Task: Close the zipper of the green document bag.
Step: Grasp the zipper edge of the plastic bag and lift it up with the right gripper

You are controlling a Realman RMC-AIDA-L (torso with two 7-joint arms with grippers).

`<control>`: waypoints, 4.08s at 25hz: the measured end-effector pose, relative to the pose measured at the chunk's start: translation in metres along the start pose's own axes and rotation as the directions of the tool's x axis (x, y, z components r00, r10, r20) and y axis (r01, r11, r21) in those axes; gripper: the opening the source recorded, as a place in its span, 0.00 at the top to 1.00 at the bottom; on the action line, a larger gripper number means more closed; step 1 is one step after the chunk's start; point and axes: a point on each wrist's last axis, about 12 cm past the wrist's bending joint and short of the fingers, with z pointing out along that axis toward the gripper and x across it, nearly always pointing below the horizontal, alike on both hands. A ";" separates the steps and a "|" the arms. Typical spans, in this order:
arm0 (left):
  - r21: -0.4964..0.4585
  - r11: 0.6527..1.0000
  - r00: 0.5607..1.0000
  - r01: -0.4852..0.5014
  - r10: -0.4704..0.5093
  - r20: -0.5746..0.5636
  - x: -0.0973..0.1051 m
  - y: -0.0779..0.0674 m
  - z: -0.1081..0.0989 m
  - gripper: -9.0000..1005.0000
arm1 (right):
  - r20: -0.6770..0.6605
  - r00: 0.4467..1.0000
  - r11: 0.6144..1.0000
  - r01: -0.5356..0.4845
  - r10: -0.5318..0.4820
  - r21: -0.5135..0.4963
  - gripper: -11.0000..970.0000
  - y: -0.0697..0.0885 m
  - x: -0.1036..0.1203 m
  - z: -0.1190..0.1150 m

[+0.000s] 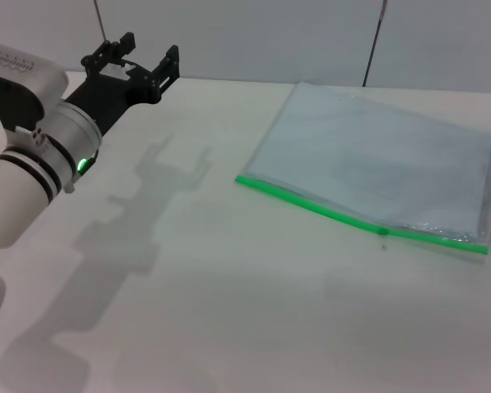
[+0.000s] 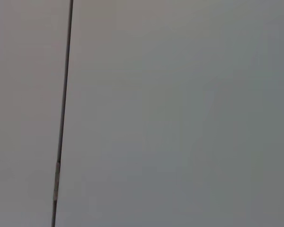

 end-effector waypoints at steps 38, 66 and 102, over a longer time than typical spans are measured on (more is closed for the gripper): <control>-0.022 1.000 0.998 -0.001 0.000 -0.064 0.007 0.006 0.001 0.28 | -0.127 0.944 0.807 0.184 -0.304 -0.561 0.40 0.030 -0.022 -0.044; -0.066 0.998 0.994 0.008 -0.015 -0.106 0.016 0.016 -0.007 0.28 | -0.196 0.679 0.616 0.457 -0.708 -0.641 0.30 0.013 -0.033 -0.063; -0.097 0.995 0.994 0.035 -0.045 -0.101 0.017 0.023 -0.010 0.28 | -0.139 0.464 0.418 0.579 -0.875 -0.700 0.30 0.021 -0.033 -0.060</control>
